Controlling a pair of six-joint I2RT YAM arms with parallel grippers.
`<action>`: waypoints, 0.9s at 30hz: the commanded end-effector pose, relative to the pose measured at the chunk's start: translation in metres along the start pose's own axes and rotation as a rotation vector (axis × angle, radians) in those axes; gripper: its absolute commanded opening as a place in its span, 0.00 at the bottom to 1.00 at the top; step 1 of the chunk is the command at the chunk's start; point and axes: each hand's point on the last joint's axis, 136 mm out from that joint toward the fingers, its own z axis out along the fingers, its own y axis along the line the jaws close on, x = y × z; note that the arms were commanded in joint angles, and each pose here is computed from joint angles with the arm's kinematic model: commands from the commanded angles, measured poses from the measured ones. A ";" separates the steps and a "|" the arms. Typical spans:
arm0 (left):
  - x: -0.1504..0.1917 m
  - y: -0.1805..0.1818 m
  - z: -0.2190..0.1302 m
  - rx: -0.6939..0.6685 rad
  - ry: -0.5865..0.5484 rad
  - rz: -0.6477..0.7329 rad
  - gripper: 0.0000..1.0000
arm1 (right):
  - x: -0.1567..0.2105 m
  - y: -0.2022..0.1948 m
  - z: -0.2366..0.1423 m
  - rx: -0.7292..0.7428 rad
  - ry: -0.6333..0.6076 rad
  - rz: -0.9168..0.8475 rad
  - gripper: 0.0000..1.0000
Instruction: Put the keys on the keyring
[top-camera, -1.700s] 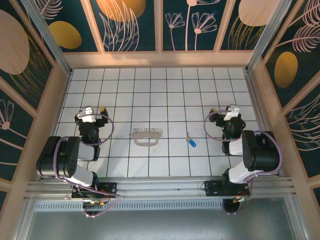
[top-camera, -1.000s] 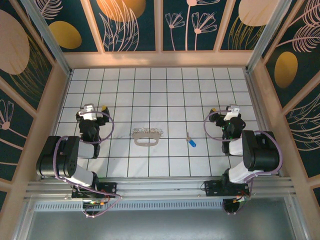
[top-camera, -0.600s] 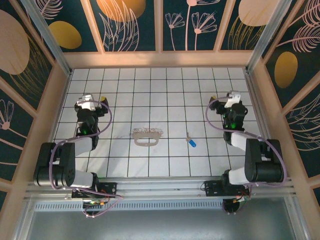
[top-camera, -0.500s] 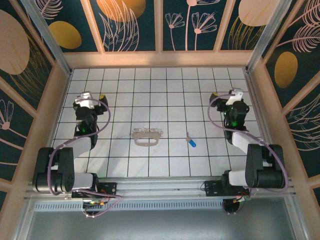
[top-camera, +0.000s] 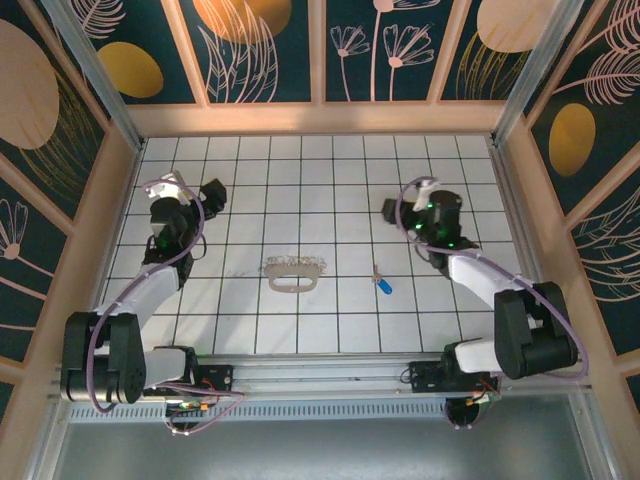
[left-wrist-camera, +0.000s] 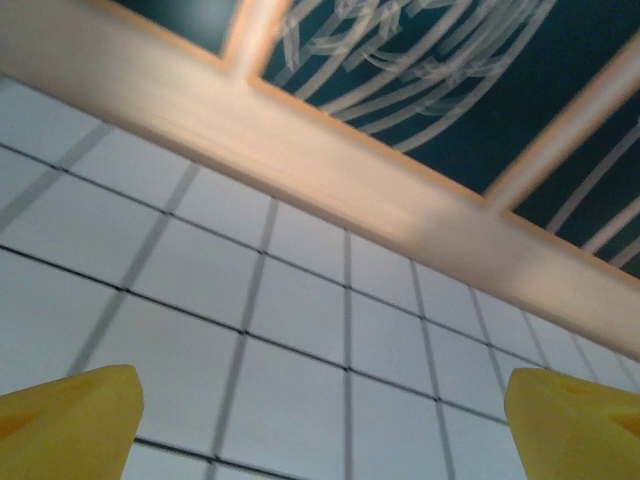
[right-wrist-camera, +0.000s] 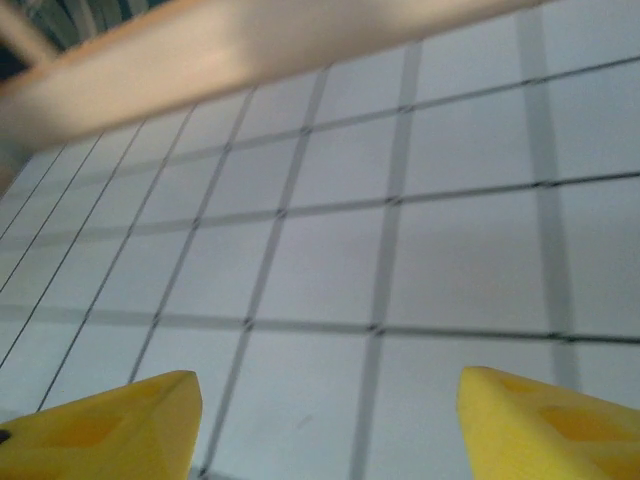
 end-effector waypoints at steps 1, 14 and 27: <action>0.027 -0.031 -0.014 0.121 0.106 -0.072 0.93 | 0.047 0.037 -0.004 -0.089 0.132 -0.038 0.65; 0.068 -0.067 -0.042 0.264 0.200 -0.094 0.94 | 0.130 0.118 -0.018 -0.403 0.311 -0.077 0.47; 0.074 -0.076 -0.037 0.298 0.232 -0.076 0.96 | 0.172 0.136 -0.003 -0.472 0.444 -0.108 0.33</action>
